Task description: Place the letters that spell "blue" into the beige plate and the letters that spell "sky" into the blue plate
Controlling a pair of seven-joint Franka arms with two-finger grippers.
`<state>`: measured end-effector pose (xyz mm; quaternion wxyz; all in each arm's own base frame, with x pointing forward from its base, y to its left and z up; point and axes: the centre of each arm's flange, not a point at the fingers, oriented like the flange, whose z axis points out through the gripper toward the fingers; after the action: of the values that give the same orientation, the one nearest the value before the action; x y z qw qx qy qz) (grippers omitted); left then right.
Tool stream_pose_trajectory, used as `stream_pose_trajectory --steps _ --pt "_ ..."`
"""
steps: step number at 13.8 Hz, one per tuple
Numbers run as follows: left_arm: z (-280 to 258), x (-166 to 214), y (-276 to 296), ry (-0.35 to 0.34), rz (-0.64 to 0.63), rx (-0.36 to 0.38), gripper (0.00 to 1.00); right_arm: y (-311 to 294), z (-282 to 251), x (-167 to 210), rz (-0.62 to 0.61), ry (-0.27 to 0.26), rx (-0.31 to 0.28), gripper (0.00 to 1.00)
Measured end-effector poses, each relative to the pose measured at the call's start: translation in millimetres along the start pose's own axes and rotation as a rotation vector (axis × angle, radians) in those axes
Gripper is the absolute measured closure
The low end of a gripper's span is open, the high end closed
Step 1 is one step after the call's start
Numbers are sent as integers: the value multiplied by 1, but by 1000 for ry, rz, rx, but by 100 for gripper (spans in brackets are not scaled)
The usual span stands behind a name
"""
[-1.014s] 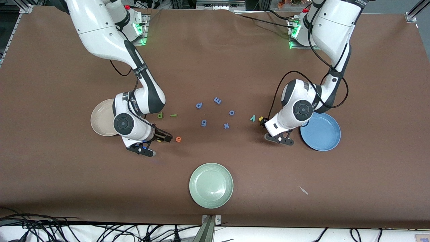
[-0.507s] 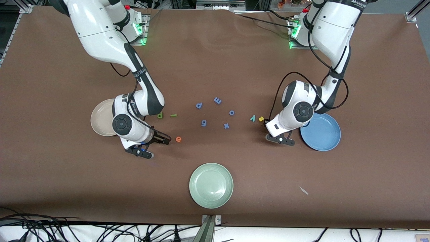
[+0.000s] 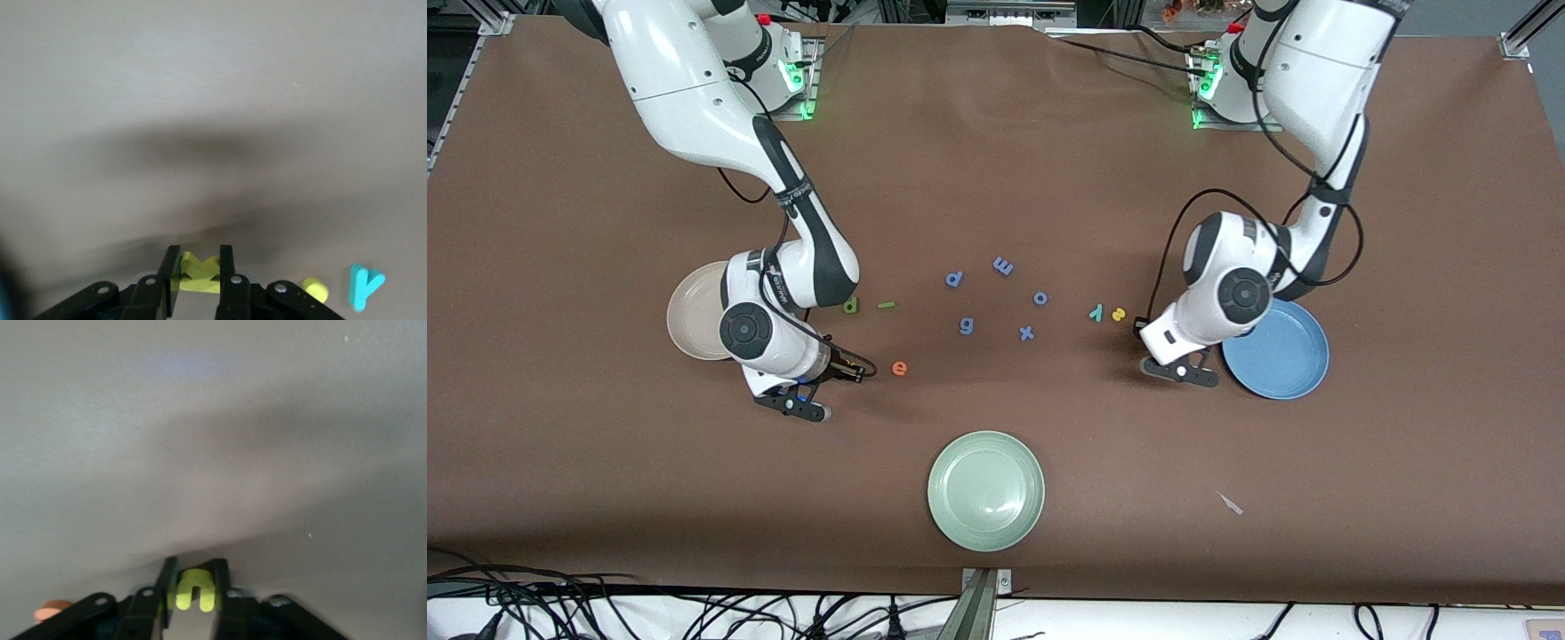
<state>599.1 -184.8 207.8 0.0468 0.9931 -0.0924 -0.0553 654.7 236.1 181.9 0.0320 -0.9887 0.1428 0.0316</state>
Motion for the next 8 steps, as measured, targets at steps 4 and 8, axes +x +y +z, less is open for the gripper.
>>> stream_pose_trajectory --steps 4,8 --pt "-55 -29 -99 4 46 -25 73 -2 0 0 -6 2 2 74" --pt "-45 -52 -163 -19 111 -20 73 7 -22 7 -120 -74 -35 74"
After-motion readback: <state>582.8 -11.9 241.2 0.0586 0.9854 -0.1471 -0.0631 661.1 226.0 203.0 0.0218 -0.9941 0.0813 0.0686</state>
